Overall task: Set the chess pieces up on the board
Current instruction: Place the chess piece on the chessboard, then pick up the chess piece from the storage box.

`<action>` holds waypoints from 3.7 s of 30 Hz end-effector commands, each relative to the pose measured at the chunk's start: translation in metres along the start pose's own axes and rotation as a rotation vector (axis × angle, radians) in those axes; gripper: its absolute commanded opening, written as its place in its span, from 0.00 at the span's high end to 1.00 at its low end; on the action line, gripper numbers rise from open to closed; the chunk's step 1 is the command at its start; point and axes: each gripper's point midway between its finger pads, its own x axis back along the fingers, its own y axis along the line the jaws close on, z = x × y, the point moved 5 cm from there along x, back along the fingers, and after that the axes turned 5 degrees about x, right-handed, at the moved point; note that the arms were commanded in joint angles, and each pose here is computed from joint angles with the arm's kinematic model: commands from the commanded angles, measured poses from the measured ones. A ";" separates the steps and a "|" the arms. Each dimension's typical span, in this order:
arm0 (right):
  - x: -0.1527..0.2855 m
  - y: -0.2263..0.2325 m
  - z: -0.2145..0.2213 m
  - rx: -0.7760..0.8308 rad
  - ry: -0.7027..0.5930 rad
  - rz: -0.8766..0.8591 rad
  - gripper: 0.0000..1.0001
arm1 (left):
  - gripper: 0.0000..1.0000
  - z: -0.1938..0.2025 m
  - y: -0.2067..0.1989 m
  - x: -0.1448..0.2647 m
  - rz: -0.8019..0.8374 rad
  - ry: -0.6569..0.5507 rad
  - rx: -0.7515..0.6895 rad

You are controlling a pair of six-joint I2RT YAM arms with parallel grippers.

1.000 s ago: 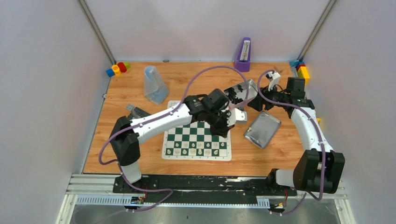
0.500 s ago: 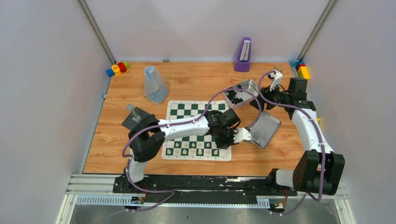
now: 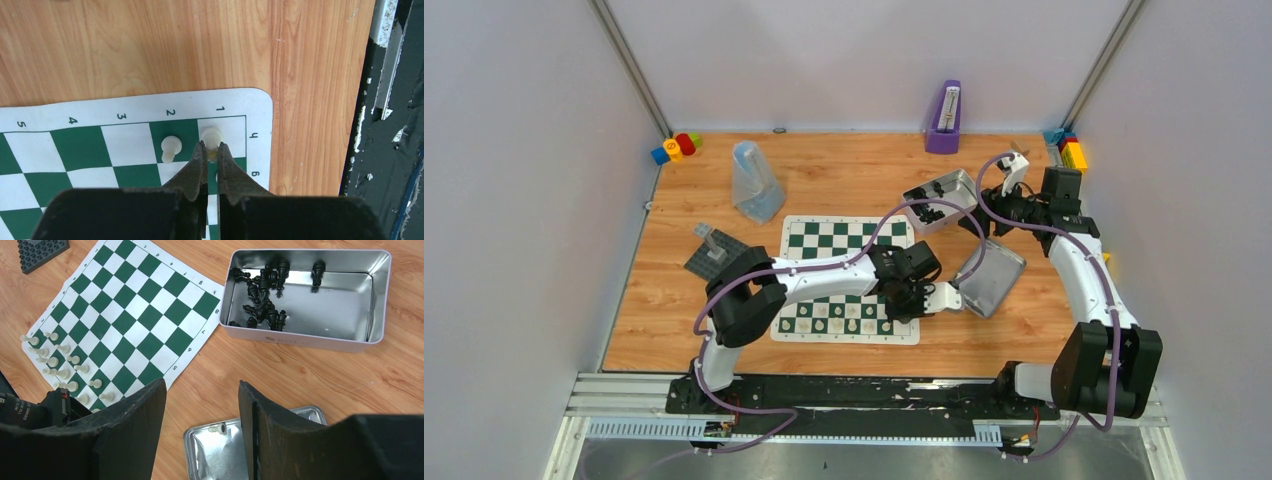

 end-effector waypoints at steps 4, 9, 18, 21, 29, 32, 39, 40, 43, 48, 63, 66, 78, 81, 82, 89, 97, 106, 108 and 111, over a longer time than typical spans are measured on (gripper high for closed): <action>0.001 -0.001 -0.007 0.048 -0.032 -0.012 0.44 | 0.94 -0.001 -0.004 -0.002 0.005 -0.001 -0.045; 0.001 -0.001 -0.007 0.049 -0.032 -0.013 0.44 | 0.93 0.000 -0.007 -0.002 0.013 0.002 -0.048; 0.000 -0.002 -0.006 0.046 -0.028 -0.015 0.44 | 0.92 0.002 -0.011 -0.002 0.021 0.008 -0.053; 0.000 -0.002 -0.005 0.045 -0.027 -0.016 0.44 | 0.92 0.001 -0.012 -0.002 0.026 0.006 -0.053; -0.001 -0.002 -0.004 0.044 -0.022 -0.014 0.44 | 0.89 0.003 -0.014 -0.003 0.035 0.016 -0.053; -0.002 -0.003 -0.003 0.041 -0.018 -0.014 0.44 | 0.85 0.004 -0.015 -0.003 0.035 0.020 -0.055; 0.000 -0.003 0.000 0.023 0.004 -0.004 0.44 | 0.65 -0.004 -0.013 0.007 0.010 0.003 -0.058; 0.000 -0.003 0.001 0.016 0.012 -0.003 0.44 | 0.62 -0.005 -0.012 0.009 0.005 -0.004 -0.059; 0.003 -0.002 0.009 0.002 0.061 0.008 0.45 | 0.58 -0.010 -0.011 0.015 -0.007 -0.019 -0.061; 0.009 -0.002 0.034 -0.003 0.164 0.050 0.45 | 0.46 -0.019 -0.011 0.031 -0.033 -0.054 -0.070; -0.009 -0.001 0.110 -0.044 0.415 0.025 0.46 | 0.28 -0.030 -0.009 0.127 -0.202 -0.129 -0.157; -0.017 -0.006 0.119 -0.016 0.450 0.025 0.49 | 0.27 -0.024 -0.004 0.146 -0.228 -0.130 -0.147; -0.040 -0.012 0.129 0.002 0.508 -0.032 0.57 | 0.26 0.009 0.003 0.171 -0.302 -0.075 -0.089; -0.044 -0.012 0.129 0.011 0.513 -0.037 0.57 | 0.26 0.010 0.005 0.170 -0.306 -0.072 -0.082; -0.045 -0.012 0.129 0.016 0.517 -0.035 0.57 | 0.26 0.011 0.005 0.170 -0.307 -0.072 -0.081; -0.047 -0.018 0.130 0.038 0.532 -0.018 0.61 | 0.26 0.011 0.008 0.171 -0.313 -0.075 -0.076; -0.050 -0.021 0.130 0.034 0.534 -0.026 0.68 | 0.26 0.013 0.009 0.171 -0.316 -0.072 -0.071; -0.059 -0.013 0.131 0.050 0.550 -0.049 0.77 | 0.26 0.014 0.010 0.172 -0.320 -0.072 -0.068; -0.058 -0.014 0.131 0.053 0.555 -0.039 0.80 | 0.26 0.015 0.010 0.172 -0.320 -0.070 -0.067; -0.056 -0.014 0.130 0.062 0.558 -0.028 0.84 | 0.26 0.015 0.011 0.173 -0.325 -0.074 -0.066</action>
